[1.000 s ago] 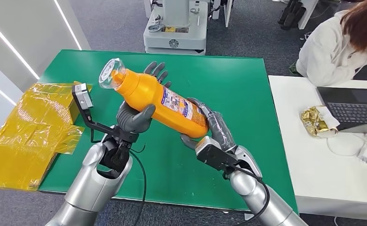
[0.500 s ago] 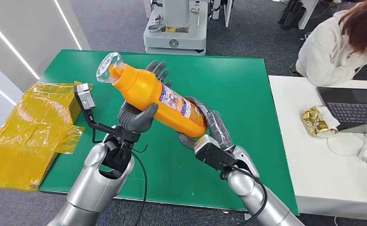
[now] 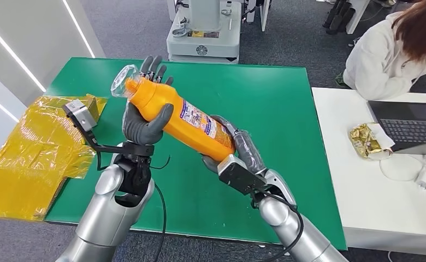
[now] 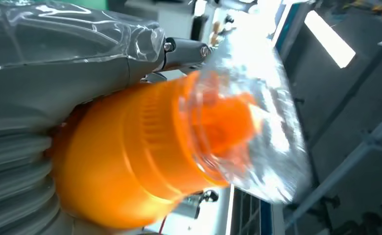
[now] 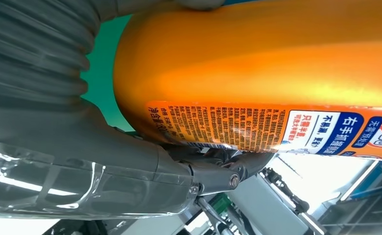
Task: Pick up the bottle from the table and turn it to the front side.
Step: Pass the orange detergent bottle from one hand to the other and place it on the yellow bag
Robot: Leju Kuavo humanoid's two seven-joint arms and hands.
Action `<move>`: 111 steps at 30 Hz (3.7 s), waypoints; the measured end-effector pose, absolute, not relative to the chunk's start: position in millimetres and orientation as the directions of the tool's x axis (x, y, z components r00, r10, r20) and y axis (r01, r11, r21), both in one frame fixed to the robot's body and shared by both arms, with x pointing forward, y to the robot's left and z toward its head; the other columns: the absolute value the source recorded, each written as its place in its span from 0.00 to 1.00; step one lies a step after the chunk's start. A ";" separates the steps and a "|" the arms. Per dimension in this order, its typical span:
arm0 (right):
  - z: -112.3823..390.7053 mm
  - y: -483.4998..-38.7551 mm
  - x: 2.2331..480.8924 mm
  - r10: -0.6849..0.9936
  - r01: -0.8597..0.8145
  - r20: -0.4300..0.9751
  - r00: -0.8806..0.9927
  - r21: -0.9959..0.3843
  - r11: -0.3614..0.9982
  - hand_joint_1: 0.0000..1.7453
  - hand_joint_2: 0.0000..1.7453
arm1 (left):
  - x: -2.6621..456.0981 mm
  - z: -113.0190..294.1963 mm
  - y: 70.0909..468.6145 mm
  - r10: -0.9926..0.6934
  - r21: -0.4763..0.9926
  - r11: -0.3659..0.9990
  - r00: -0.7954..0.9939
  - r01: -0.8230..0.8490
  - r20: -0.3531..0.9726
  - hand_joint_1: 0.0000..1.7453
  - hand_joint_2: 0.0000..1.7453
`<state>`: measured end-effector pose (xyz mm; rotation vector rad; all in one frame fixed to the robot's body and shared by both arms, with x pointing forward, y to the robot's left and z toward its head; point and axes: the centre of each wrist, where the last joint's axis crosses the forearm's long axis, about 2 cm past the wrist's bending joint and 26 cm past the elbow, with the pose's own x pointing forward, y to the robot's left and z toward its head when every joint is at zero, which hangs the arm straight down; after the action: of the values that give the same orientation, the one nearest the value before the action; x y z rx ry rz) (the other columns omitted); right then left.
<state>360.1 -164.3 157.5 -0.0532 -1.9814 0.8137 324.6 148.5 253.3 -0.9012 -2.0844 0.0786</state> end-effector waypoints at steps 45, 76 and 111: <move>146.3 -166.5 358.6 0.362 -0.261 0.785 -0.502 -0.537 0.803 0.00 1.00 | 318.4 245.4 140.0 0.652 -0.351 0.663 -0.278 0.662 0.706 1.00 1.00; 133.8 -235.9 245.9 0.240 -0.135 0.798 -0.554 -0.370 0.919 0.00 1.00 | 356.5 232.0 197.3 -0.313 0.529 0.845 -0.732 0.076 0.605 1.00 1.00; 141.1 -256.8 227.8 0.299 -0.049 0.762 -0.574 -0.397 0.916 0.00 1.00 | 358.3 187.8 223.1 -0.874 0.869 0.027 -0.434 -0.494 -0.219 1.00 1.00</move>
<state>227.8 -256.8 141.1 -0.1779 -2.1360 0.4717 358.3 223.1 187.8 1.3897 -1.9355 -1.3770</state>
